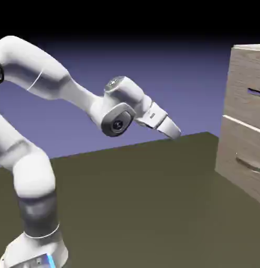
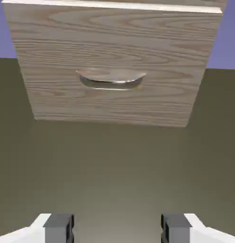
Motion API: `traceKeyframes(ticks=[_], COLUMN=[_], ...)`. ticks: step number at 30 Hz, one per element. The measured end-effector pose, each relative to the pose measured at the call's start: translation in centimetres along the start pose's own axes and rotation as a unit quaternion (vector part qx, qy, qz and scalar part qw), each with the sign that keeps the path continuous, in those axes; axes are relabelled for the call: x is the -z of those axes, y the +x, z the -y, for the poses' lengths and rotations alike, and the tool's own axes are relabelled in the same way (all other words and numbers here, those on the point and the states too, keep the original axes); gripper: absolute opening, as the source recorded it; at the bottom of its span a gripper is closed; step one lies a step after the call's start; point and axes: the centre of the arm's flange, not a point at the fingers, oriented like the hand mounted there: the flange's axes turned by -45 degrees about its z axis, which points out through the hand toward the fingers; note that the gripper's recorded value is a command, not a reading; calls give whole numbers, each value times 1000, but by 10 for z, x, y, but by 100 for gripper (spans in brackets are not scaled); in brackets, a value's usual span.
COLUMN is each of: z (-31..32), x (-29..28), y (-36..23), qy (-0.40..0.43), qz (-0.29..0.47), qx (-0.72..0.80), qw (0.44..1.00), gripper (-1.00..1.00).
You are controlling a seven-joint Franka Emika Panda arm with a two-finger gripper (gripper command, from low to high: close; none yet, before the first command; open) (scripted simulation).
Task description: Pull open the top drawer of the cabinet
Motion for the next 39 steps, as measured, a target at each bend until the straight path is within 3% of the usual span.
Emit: traceKeyframes(ticks=[21,30,39], z=[-1,-26,-43], x=[73,53,-2], y=[161,200,225], qy=[40,9,-43], qz=[-188,-231,-247], qx=[181,239,304], qw=[964,943,919], gripper=[0,0,0])
